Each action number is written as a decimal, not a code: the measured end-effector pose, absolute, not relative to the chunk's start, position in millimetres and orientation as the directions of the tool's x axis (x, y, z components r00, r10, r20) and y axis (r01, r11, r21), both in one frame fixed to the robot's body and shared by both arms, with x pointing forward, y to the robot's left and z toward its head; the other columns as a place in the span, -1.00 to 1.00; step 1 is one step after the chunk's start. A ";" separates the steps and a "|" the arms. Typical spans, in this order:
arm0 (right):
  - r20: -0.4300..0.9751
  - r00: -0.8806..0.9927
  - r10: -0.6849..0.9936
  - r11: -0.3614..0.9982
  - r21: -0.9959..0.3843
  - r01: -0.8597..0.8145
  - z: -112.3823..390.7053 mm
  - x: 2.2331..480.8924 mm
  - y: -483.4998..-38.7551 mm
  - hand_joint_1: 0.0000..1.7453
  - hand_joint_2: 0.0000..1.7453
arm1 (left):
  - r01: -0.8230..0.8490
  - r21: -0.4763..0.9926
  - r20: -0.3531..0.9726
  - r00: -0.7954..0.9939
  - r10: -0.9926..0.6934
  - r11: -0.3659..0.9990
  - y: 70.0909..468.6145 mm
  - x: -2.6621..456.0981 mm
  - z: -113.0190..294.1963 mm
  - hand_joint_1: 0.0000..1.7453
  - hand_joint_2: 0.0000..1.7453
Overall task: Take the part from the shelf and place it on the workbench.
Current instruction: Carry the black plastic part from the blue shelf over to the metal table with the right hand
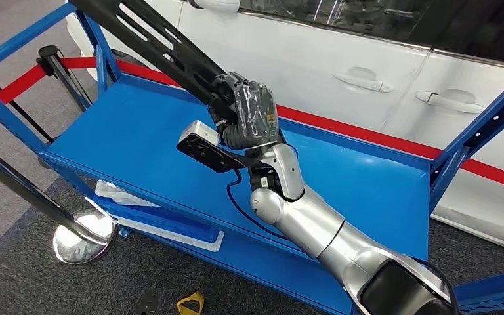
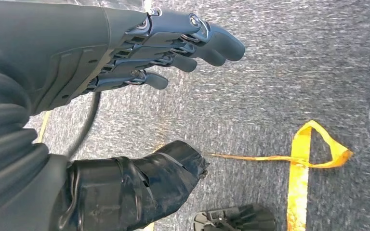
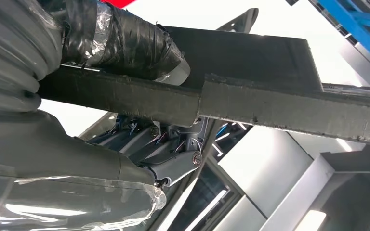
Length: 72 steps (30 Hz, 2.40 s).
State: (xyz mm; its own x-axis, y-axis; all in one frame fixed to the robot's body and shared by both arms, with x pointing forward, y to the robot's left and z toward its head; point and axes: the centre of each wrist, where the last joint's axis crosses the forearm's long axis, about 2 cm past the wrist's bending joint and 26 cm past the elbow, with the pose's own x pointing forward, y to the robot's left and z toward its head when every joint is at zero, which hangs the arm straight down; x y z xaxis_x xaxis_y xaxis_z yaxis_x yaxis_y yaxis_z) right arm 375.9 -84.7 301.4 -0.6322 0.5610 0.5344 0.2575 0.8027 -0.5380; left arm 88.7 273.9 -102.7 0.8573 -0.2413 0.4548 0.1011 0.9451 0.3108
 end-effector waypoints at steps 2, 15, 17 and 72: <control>0.537 -0.628 0.564 0.801 -0.540 0.258 300.1 376.3 -86.8 1.00 1.00 | 0.101 0.310 0.454 0.858 -0.241 0.945 273.8 88.3 -102.8 -1.00 1.00; 0.536 -0.628 0.564 0.802 -0.536 0.263 301.5 376.5 -91.7 1.00 1.00 | 0.098 0.311 0.455 0.858 -0.239 0.945 273.6 89.7 -102.5 -1.00 1.00; 0.536 -0.625 0.567 0.800 -0.538 0.264 300.3 377.0 -93.3 1.00 1.00 | 0.098 0.311 0.454 0.858 -0.238 0.945 273.7 89.8 -102.5 -1.00 1.00; 0.591 -0.555 0.585 0.798 -0.544 0.260 291.8 377.4 -126.0 1.00 1.00 | 0.072 0.319 0.464 0.857 -0.222 0.945 274.2 87.7 -102.8 -1.00 1.00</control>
